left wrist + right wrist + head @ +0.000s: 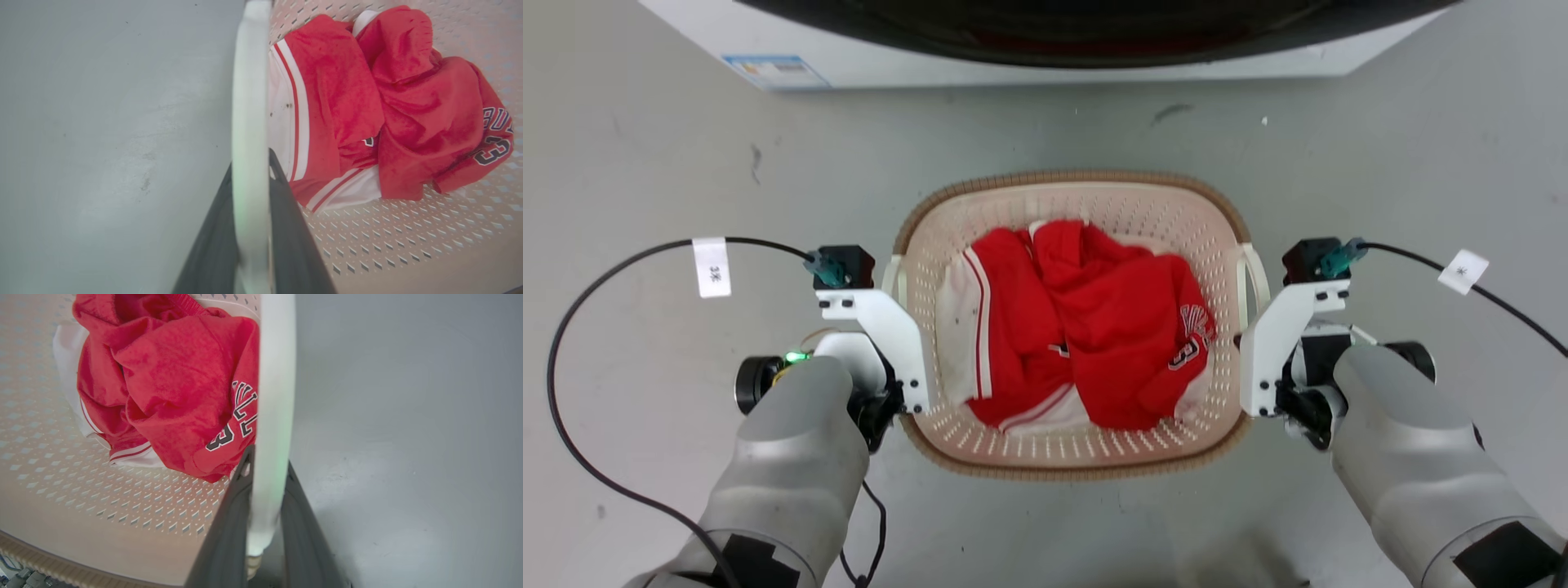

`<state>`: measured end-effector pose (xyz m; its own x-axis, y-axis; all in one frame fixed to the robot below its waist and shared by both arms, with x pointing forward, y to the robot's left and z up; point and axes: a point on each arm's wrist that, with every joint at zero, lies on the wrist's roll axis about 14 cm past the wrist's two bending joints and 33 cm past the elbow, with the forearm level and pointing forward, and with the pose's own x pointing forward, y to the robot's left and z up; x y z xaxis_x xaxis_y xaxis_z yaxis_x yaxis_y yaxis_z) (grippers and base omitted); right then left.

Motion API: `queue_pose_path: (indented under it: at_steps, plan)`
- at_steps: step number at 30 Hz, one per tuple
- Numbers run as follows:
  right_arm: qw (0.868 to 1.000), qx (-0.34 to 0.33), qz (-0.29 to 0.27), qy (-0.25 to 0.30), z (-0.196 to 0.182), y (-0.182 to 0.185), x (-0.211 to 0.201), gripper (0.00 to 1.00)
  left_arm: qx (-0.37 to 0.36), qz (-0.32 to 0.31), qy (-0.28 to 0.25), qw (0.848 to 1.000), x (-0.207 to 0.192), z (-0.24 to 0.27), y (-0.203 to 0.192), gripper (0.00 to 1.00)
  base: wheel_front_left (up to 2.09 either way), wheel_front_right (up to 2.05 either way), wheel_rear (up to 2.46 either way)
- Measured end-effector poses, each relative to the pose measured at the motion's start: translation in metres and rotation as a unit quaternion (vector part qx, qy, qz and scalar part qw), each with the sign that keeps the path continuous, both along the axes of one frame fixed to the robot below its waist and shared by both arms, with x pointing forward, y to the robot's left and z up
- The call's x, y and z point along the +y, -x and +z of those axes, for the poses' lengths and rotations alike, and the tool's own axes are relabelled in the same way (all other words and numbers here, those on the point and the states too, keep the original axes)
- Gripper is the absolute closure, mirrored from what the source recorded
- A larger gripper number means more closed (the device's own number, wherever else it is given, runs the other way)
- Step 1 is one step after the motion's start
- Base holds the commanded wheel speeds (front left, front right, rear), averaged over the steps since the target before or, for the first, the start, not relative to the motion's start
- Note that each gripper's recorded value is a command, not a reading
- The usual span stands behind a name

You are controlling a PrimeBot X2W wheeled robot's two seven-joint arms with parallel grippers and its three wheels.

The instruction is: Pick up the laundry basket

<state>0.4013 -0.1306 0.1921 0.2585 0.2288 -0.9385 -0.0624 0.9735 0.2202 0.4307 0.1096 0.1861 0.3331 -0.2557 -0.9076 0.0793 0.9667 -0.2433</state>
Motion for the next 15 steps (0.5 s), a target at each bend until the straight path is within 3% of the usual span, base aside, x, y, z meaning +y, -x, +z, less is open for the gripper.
queue_pose_path:
  at_steps: [15]
  plan:
    - [1.000, 0.022, 0.011, -0.007, 0.070, 0.024, 0.004, 1.00, -0.004, -0.003, 0.002, 1.000, 0.003, 0.076, 0.018, 1.00, 0.00, 0.00, 0.00]
